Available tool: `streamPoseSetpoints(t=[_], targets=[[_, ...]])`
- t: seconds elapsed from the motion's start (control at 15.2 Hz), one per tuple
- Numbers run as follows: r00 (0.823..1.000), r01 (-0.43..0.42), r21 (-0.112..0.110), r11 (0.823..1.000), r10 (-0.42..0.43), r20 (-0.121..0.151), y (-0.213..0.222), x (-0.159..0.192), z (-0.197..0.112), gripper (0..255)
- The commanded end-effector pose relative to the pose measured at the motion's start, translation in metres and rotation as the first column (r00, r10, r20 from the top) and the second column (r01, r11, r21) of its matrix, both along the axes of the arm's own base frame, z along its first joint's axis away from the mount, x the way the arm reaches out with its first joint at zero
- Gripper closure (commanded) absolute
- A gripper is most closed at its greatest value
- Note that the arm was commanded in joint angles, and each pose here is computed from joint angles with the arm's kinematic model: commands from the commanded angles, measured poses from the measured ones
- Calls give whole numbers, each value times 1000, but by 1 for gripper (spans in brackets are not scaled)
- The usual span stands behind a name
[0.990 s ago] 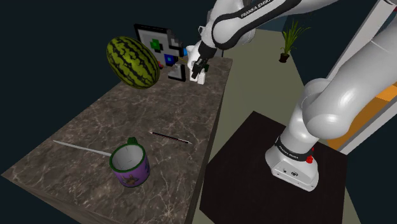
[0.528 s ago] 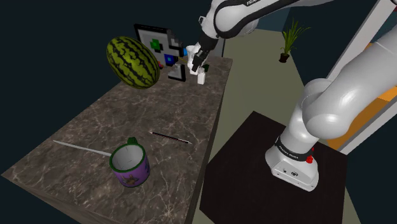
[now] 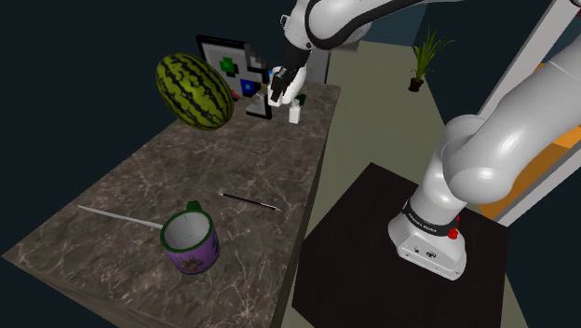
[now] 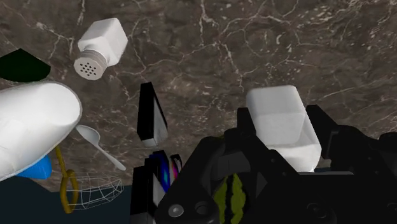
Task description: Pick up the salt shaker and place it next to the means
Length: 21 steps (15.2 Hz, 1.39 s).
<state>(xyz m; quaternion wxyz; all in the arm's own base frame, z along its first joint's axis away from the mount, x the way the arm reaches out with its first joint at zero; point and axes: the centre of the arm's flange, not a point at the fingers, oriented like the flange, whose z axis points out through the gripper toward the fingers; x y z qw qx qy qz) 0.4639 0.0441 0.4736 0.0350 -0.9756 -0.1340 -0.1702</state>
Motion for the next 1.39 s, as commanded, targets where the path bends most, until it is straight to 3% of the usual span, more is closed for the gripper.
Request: streamPoseSetpoints(t=[0.0, 1.32], targets=[[1000, 1, 1, 1000, -1, 0, 25, 3, 0, 255], [1000, 1, 1, 1000, -1, 0, 287, 40, 1, 255]])
